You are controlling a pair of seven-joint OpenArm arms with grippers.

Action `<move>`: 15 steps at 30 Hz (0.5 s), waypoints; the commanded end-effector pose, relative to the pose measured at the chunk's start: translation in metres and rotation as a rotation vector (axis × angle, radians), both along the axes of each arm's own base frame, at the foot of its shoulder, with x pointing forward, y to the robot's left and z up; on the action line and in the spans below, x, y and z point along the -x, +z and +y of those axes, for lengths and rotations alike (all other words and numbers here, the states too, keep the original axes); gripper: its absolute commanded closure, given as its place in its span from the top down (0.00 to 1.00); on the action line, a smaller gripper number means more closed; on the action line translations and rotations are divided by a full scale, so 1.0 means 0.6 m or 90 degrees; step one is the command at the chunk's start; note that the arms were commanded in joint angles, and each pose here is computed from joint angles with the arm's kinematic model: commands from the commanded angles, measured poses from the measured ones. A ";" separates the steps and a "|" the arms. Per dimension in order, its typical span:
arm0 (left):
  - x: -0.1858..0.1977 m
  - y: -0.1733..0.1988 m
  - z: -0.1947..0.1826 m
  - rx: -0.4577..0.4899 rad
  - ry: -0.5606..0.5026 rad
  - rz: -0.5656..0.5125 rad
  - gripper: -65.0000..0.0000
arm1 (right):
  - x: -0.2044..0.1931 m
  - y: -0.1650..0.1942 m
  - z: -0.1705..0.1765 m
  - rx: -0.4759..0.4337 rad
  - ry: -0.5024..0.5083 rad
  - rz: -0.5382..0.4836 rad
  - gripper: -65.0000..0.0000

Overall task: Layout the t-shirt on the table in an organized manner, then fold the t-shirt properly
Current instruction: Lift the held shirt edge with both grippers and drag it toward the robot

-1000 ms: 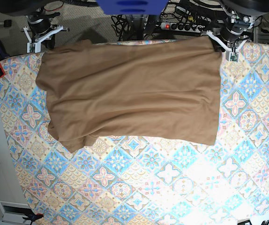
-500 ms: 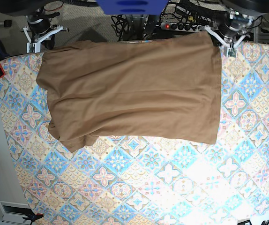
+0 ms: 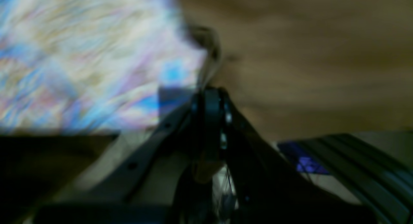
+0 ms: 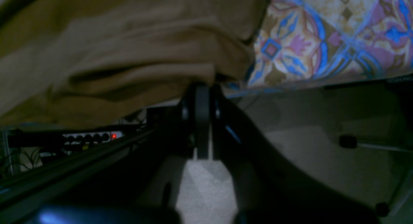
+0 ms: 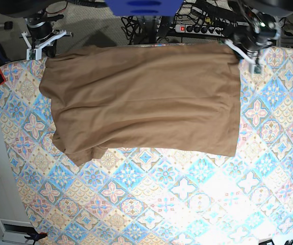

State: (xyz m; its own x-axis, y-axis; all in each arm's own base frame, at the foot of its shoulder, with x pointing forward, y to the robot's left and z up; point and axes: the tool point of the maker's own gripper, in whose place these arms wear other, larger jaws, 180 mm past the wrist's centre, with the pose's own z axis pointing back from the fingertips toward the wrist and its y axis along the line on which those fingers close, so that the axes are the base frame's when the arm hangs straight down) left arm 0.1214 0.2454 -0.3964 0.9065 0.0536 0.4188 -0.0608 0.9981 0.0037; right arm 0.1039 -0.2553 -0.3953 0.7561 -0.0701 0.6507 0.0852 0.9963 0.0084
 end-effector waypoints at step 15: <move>-0.042 0.061 0.064 -0.075 0.017 0.019 0.00 | -0.008 0.017 -0.005 0.009 0.005 -0.024 0.00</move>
